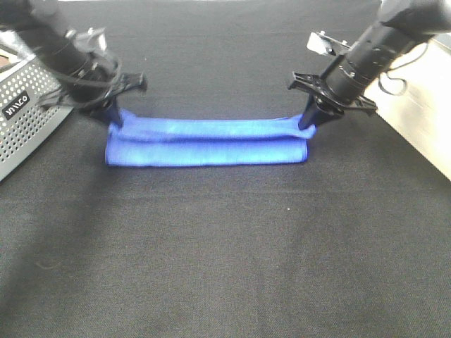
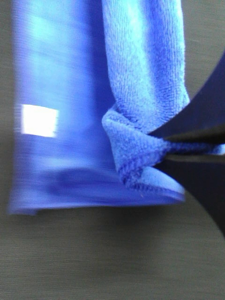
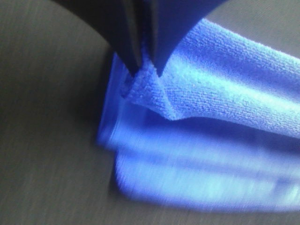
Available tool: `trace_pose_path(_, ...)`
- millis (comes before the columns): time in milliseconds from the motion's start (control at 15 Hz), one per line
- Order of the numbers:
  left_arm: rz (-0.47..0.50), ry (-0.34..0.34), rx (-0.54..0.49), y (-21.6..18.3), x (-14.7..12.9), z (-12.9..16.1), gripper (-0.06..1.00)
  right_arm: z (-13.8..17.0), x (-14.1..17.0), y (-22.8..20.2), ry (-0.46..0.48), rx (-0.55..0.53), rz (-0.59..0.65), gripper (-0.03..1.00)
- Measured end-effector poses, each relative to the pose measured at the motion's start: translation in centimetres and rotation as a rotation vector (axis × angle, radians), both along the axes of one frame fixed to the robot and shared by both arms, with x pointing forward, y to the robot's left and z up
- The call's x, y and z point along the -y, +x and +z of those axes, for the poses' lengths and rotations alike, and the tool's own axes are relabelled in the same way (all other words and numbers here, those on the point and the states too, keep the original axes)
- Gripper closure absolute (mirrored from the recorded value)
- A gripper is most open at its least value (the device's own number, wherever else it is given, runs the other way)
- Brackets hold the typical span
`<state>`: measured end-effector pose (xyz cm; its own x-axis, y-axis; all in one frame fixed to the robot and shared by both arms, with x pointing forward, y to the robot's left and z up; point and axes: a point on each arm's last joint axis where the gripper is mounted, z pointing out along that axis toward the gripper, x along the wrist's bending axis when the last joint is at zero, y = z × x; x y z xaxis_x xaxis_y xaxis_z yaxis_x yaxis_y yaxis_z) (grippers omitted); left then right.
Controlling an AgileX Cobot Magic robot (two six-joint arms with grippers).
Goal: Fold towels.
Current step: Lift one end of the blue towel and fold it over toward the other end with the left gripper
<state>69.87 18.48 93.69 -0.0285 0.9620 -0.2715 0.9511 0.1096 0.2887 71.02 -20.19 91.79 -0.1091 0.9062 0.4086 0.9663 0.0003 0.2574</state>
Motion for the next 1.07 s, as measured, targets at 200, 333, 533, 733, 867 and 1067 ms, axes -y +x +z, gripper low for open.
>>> trace_pose_path(200,-0.019,0.01,-0.01,1.4,0.3,-2.3,0.93,-1.2,-0.1,1.4,-0.005,0.012,-0.001,0.97)
trace_pose_path(333,-0.025,0.019,-0.029,1.5,0.3,-3.5,0.91,-2.0,-0.1,1.4,-0.009,-0.004,-0.002,0.94)
trace_pose_path(533,-0.034,0.024,-0.028,1.5,0.3,-3.4,0.55,-2.1,-0.2,1.1,-0.005,-0.044,0.018,0.47)
trace_pose_path(733,-0.035,0.026,-0.049,1.4,0.1,-3.5,0.25,-2.1,-0.3,0.5,0.009,-0.105,0.043,0.14)
trace_pose_path(867,-0.018,0.053,-0.066,1.3,-0.2,-3.6,0.23,-2.2,-0.4,0.2,0.013,-0.136,0.056,0.13)
trace_pose_path(1067,0.018,0.084,-0.076,1.3,-0.5,-3.6,0.23,-2.2,-0.4,0.1,0.013,-0.143,0.06,0.12)
